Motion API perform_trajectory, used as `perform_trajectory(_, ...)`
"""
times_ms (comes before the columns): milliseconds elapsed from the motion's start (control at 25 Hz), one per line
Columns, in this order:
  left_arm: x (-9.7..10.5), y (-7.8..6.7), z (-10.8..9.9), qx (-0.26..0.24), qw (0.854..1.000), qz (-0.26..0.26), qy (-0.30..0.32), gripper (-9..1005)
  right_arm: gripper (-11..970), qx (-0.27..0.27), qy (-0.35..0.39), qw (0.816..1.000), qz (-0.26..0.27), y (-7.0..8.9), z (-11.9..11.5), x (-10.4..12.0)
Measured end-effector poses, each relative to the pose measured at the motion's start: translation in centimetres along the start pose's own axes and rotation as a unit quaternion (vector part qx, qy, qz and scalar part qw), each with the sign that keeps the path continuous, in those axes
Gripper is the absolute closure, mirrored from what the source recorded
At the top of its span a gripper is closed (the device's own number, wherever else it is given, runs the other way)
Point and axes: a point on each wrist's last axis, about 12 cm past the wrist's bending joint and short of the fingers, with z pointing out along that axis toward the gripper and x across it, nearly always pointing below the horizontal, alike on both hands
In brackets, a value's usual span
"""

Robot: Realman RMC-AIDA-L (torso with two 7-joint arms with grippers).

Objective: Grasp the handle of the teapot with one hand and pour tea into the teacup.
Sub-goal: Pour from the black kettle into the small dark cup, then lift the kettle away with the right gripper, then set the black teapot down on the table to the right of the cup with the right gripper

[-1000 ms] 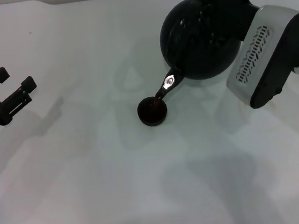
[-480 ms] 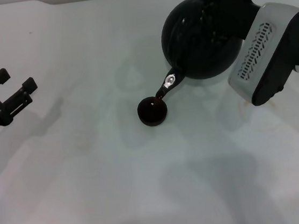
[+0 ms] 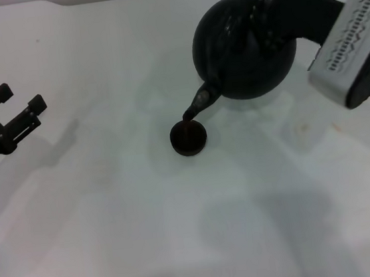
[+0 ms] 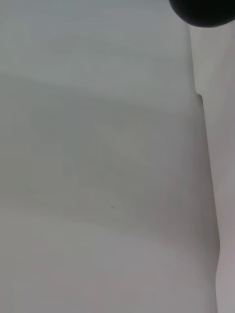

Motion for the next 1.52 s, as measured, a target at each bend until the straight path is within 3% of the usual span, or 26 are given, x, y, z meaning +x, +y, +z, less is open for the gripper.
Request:
perform_trajectory(360,-0.2,0.0,0.3,0.005,1.000,0.004,0.000,235,852,0.002,-0.011,0.998,0.057,-0.6,-0.5,0.6)
perform_trajectory(640,-0.2,0.1,0.5,0.004,1.000,0.006,0.004,235,852,0.011,0.004,0.990,0.138,-1.2,-1.3,3.2)
perform_trajectory(1080,-0.6,0.5,1.1,0.007,1.000,0.014,0.010,236,852,0.003,-0.004,0.967,0.254,-2.6,-7.1,7.1)
perform_trajectory(1520,-1.3,0.7,2.2,0.015,0.999,0.025,0.013,235,852,-0.019,0.024,0.967,0.252,-1.2,-9.0,8.6)
